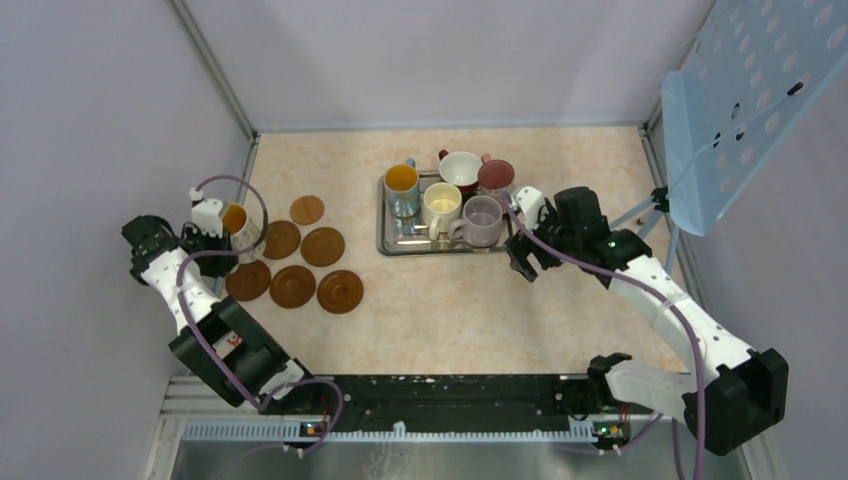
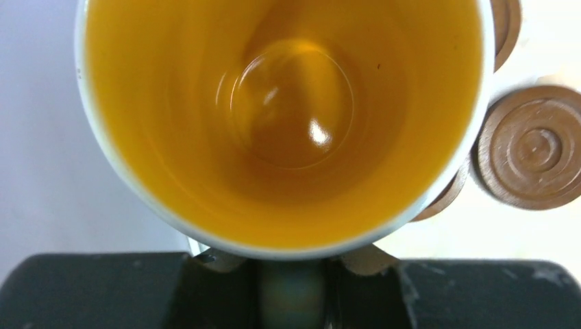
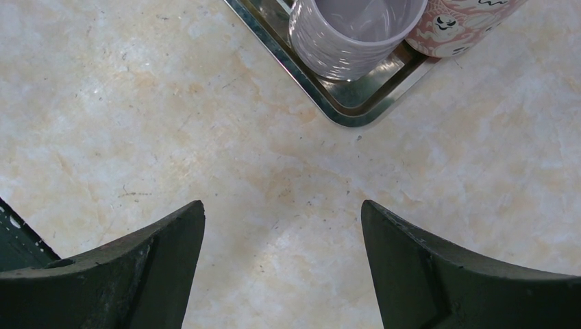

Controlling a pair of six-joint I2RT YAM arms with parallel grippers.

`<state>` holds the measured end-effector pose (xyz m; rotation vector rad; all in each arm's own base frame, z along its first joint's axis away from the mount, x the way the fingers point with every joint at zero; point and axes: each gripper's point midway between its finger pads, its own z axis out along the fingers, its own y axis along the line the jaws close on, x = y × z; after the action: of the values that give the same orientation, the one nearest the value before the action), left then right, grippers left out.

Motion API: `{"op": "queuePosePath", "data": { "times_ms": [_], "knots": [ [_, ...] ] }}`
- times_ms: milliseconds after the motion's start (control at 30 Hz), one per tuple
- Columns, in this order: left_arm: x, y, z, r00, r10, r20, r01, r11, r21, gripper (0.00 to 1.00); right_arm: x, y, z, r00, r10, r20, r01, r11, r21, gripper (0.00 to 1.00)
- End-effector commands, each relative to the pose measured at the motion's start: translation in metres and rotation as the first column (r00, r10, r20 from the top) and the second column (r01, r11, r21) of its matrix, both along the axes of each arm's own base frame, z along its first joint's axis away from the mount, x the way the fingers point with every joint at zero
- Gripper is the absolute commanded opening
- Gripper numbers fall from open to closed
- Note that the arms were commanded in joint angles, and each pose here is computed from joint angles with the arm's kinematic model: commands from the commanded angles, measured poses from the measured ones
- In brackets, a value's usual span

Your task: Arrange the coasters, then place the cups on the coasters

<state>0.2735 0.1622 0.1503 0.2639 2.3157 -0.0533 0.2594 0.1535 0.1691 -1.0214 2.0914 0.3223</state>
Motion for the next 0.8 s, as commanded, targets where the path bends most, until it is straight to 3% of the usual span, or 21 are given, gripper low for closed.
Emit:
{"op": "queuePosePath", "data": {
  "times_ms": [0,300,767],
  "knots": [
    [-0.002,0.017,0.016,0.99,-0.084,0.111,0.074,0.993,0.092,0.0,0.01,0.009,0.017,0.999,0.015,0.046,-0.017,0.999,0.039,0.83],
    [-0.023,0.05,-0.004,0.993,-0.05,0.104,0.038,0.992,0.118,0.0,0.014,0.013,0.023,0.999,0.02,0.045,-0.022,0.999,0.039,0.83],
    [-0.038,0.04,-0.038,0.989,-0.099,0.109,0.088,0.991,0.103,0.0,0.015,0.013,0.024,0.999,0.022,0.029,-0.022,1.0,0.022,0.83]
  ]
}}
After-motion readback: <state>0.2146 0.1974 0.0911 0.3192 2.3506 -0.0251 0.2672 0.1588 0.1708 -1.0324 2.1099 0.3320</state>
